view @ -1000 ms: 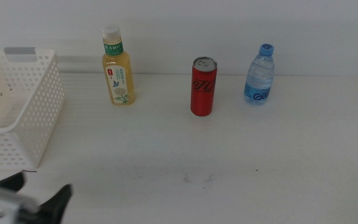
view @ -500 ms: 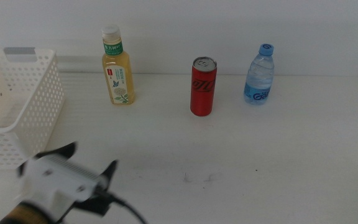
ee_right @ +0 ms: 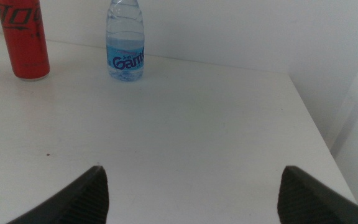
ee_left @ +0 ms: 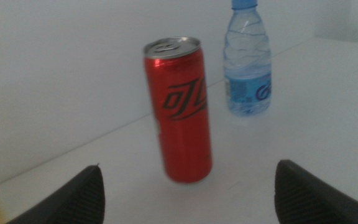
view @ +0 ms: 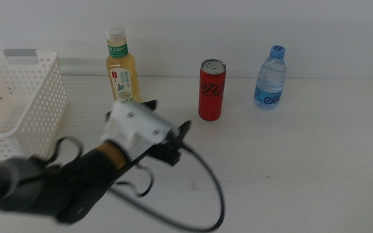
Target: Use arms to grab the bottles and put them into the dustbin to the left of the table.
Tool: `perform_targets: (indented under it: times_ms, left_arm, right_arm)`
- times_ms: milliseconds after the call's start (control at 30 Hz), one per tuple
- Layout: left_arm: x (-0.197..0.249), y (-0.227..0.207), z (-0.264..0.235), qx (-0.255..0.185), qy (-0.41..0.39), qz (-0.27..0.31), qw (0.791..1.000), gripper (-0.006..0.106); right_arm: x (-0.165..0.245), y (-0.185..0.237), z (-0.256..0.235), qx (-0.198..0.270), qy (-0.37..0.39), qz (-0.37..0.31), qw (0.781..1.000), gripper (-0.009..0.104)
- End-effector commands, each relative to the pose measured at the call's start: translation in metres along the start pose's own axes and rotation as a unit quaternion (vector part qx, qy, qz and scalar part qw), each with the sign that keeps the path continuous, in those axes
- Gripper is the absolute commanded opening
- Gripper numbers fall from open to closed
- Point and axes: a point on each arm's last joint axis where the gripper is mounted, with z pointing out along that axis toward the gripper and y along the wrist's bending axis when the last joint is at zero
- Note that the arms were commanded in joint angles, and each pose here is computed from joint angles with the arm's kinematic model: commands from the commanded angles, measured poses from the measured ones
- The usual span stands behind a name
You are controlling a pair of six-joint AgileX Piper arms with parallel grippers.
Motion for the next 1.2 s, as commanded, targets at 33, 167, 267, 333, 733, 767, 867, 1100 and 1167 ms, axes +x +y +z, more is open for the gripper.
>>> perform_targets:
  times_ms: [33,167,267,333,733,767,867,1100,1167]
  left_arm:
    - [0.004,-0.001,0.030,0.021,0.012,-0.027,0.999,0.094]
    - [0.012,0.002,0.065,0.030,0.002,-0.042,0.999,0.094]
    - [0.022,0.004,0.091,0.030,-0.004,-0.059,0.998,0.094]
    - [0.030,0.005,0.106,0.030,-0.005,-0.081,0.996,0.094]
    - [0.052,0.009,0.164,0.040,-0.021,-0.084,0.995,0.094]
    - [0.052,0.010,0.167,0.040,-0.026,-0.083,0.995,0.094]
    - [0.053,0.011,0.175,0.039,-0.031,-0.081,0.995,0.094]
    - [0.059,0.012,0.187,0.038,-0.033,-0.079,0.996,0.094]
    - [0.059,0.012,0.187,0.036,-0.033,-0.080,0.996,0.093]
  right_arm:
    - [0.000,0.000,0.000,0.004,-0.006,0.000,1.000,0.076]
    - [0.000,0.000,0.000,0.004,-0.006,0.000,1.000,0.076]
    - [0.000,0.000,0.000,0.004,-0.006,0.000,1.000,0.076]
    - [0.000,0.000,0.000,0.004,-0.006,0.000,1.000,0.076]
    - [0.000,0.000,0.000,0.004,-0.006,0.000,1.000,0.076]
    - [0.000,0.000,0.000,0.004,-0.006,0.000,1.000,0.076]
    - [0.000,0.000,0.000,0.004,-0.006,0.000,1.000,0.076]
    - [0.000,0.000,0.000,0.004,-0.006,0.000,1.000,0.076]
    - [0.000,0.000,0.000,0.004,-0.006,0.000,1.000,0.076]
